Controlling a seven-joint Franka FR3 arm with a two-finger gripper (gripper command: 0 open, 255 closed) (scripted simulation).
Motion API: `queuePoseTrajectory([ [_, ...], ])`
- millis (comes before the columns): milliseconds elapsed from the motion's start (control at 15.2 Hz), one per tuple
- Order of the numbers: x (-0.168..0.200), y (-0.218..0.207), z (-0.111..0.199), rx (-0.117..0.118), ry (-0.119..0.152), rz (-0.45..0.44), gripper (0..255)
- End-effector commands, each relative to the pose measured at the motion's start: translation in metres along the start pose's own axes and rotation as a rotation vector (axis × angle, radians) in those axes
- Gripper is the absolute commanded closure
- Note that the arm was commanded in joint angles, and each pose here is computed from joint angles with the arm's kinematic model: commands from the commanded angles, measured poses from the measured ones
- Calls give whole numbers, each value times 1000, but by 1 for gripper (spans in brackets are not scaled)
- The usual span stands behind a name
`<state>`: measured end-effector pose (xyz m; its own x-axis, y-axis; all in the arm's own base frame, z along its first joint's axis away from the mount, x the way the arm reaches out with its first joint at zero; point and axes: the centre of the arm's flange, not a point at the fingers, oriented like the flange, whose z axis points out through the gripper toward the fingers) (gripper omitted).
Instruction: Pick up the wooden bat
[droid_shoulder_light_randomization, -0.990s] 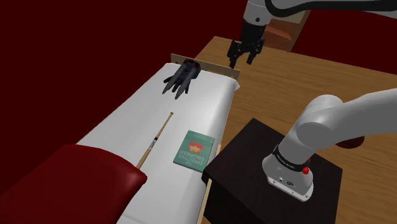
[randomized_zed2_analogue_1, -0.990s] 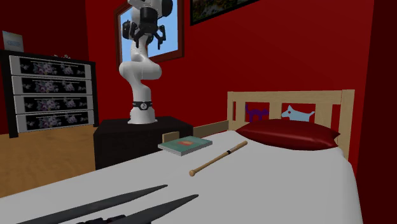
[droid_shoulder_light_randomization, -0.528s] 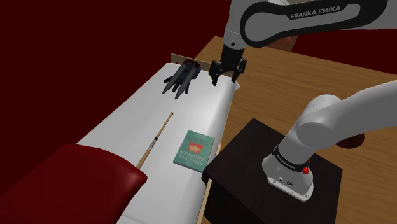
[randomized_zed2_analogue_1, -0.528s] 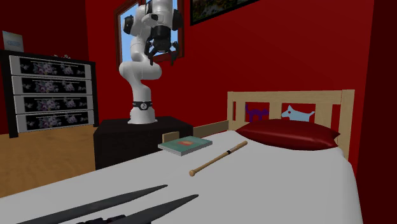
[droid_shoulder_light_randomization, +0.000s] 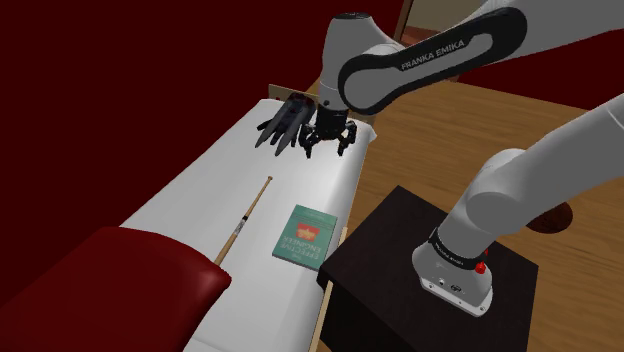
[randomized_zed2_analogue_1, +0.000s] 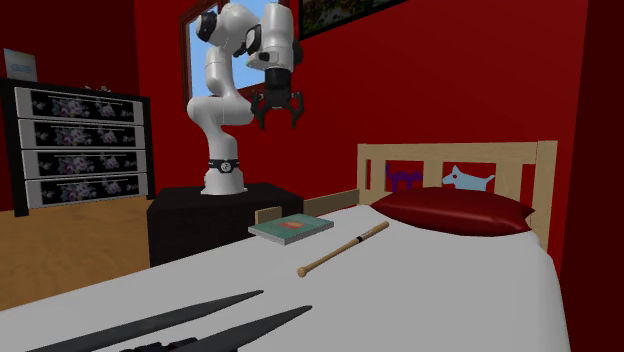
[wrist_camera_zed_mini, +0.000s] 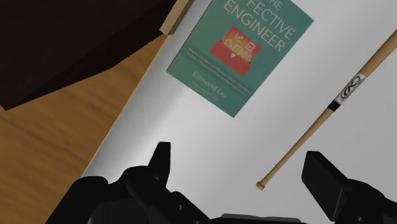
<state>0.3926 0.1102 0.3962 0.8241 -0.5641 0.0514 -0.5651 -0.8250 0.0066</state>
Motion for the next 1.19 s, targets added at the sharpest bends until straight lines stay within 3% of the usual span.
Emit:
queuePoseTrajectory([
  [0,1,-18,22,4,-5,42,0],
  [1122,29,-162,188,24,-49,370,0],
])
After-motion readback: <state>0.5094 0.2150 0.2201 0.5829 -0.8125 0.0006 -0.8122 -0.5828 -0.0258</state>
